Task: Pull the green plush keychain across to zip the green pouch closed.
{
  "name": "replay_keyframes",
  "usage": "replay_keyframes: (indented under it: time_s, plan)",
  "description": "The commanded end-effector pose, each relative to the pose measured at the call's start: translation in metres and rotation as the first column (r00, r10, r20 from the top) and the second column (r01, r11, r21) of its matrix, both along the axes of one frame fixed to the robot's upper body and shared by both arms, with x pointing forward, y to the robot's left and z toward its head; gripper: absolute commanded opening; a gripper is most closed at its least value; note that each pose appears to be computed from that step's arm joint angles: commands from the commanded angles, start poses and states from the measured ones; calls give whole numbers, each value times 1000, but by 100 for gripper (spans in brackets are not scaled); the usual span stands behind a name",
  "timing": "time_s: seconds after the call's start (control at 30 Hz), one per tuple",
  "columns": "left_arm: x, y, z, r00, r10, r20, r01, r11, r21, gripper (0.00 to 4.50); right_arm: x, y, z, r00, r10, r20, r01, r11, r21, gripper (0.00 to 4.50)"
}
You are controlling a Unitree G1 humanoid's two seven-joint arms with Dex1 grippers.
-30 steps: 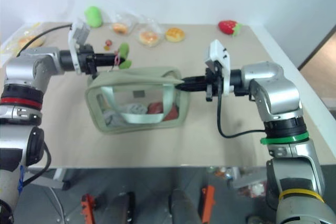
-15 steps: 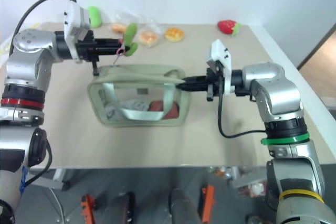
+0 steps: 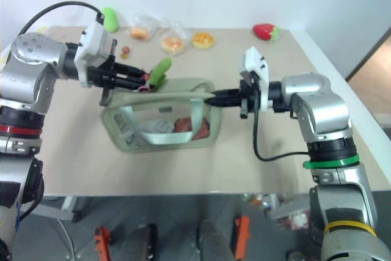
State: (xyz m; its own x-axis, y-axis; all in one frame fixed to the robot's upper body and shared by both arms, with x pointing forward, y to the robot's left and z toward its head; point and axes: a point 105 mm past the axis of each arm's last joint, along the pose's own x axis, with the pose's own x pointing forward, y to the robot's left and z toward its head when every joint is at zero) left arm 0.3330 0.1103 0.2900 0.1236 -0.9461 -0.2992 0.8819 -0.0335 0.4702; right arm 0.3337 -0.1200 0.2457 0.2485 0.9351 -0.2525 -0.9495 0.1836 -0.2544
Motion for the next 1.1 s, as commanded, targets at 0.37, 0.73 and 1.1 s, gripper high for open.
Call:
replay_keyframes:
  time_s: [0.37,0.73,1.1]
  plan:
    - [3,15,33,987,84,135,-83,996,-15,388,-3,5,12,998,27,52,-28,999,19,0]
    - [6,63,86,966,256,-22,-252,924,-288,388,-5,8,9,998,39,46,-40,999,24,0]
    - [-39,129,-10,874,337,-349,-371,928,-33,388,-5,8,5,999,40,36,-41,999,24,0]
